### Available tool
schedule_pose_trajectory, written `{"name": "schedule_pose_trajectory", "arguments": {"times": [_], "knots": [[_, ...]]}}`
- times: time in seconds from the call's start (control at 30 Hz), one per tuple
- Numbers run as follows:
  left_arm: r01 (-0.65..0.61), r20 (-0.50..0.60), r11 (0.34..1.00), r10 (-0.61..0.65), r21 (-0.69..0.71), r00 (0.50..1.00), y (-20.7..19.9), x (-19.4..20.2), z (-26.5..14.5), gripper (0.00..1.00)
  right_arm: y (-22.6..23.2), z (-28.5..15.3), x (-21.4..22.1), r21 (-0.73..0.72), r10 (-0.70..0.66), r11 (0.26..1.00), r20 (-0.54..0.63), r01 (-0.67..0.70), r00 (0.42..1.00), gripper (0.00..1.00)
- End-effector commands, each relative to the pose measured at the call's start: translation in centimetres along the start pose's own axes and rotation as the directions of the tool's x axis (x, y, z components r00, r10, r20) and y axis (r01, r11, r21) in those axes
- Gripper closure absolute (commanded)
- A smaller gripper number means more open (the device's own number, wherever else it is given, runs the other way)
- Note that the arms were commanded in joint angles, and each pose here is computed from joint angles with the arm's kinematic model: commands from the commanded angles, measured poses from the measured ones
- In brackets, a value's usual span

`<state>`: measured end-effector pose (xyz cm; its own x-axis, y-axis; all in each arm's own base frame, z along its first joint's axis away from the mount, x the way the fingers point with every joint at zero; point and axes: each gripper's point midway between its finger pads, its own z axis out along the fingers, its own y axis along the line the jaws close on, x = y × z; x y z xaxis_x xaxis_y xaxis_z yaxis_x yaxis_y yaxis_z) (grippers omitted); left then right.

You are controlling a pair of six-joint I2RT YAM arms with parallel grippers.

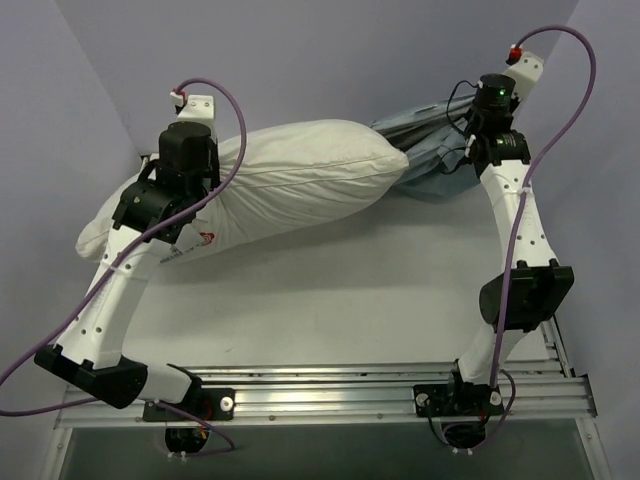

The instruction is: Remove the pillowcase from the pillow

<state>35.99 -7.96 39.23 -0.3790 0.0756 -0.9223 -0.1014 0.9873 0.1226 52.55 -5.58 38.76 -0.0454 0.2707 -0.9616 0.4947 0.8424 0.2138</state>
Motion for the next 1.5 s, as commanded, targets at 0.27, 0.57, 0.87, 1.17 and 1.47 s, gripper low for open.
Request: {"name": "schedule_pose_trajectory", "arguments": {"times": [0.27, 0.57, 0.87, 1.17, 1.47], "knots": [[0.26, 0.426, 0.904, -0.394, 0.338, 0.815, 0.5, -13.3, -9.0, 0.98, -0.9, 4.3, 11.0, -0.004, -0.108, 0.994, -0.164, 0.109, 0.98, 1.0], [0.247, 0.405, 0.867, -0.432, 0.433, 0.806, -1.1, -14.7, -10.0, 0.98, 0.6, 3.3, 22.7, -0.091, -0.169, 0.985, -0.379, 0.145, 0.91, 1.0], [0.248, 0.486, 0.962, -0.274, 0.117, 0.83, 4.1, -15.2, -8.4, 0.98, -6.4, 7.1, 17.3, 0.154, -0.069, 0.98, -0.332, 0.127, 0.941, 1.0], [0.223, 0.516, 0.965, -0.122, -0.139, 0.848, 6.9, -15.7, -5.7, 0.98, -5.4, 6.2, 2.4, 0.112, 0.018, 0.994, -0.026, -0.014, 1.0, 1.0], [0.222, 0.44, 0.951, -0.109, -0.214, 0.891, 5.2, -12.3, 0.5, 0.98, 1.5, 2.1, 1.4, -0.169, -0.076, 0.983, 0.006, 0.075, 0.997, 1.0]]}}
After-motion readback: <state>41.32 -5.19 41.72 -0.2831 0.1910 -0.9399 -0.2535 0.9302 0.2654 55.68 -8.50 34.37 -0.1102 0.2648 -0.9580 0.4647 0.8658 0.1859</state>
